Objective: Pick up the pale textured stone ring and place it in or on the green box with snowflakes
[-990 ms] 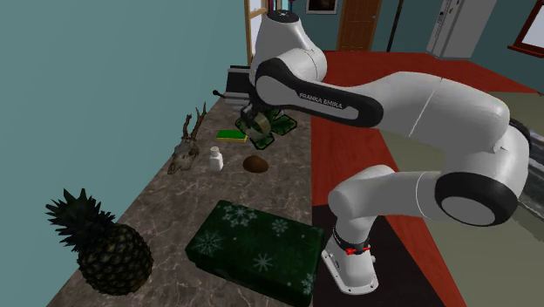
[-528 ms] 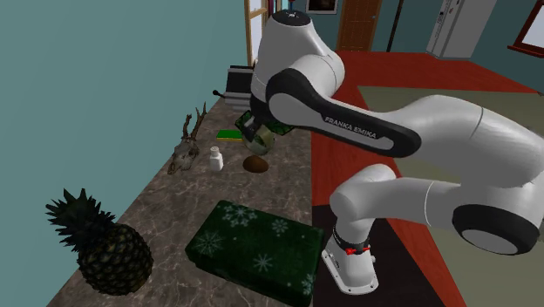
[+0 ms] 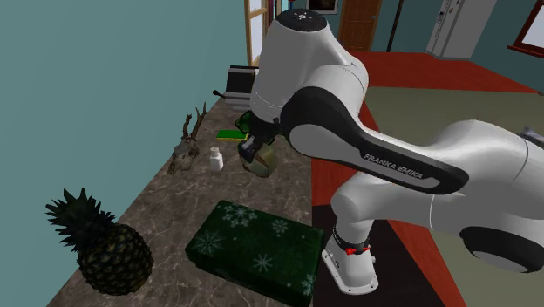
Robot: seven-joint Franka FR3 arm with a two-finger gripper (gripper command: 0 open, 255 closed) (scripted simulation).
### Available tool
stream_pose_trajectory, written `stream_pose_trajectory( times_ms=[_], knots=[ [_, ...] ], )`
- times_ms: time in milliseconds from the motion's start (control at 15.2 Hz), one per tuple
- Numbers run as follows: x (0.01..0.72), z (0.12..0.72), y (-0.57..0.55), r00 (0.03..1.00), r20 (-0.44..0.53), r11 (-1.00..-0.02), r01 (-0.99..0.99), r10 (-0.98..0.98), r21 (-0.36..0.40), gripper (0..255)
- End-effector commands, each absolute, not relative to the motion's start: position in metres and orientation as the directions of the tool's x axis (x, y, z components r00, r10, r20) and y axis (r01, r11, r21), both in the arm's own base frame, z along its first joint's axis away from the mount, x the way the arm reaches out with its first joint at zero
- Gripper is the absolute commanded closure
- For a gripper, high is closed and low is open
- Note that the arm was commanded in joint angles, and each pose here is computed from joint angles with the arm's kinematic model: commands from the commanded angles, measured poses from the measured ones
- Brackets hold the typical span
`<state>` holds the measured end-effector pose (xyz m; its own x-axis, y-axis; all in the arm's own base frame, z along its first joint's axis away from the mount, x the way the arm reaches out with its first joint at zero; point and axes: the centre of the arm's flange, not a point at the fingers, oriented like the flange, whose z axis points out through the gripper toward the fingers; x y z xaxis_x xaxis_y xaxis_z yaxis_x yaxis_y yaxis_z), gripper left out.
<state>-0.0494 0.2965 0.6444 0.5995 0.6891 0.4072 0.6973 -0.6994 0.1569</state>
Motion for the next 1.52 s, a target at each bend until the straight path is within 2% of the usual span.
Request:
stream_pose_trajectory(
  times_ms=[0,528,1452],
  knots=[
    [-0.075,0.646,0.296,0.6,0.407,-0.7,0.697,0.689,0.157,255],
    [-0.19,0.653,0.302,0.6,0.407,-0.7,0.697,0.689,0.157,255],
    [-0.19,0.579,0.302,0.6,0.407,-0.7,0.697,0.689,0.157,255]
  ],
)
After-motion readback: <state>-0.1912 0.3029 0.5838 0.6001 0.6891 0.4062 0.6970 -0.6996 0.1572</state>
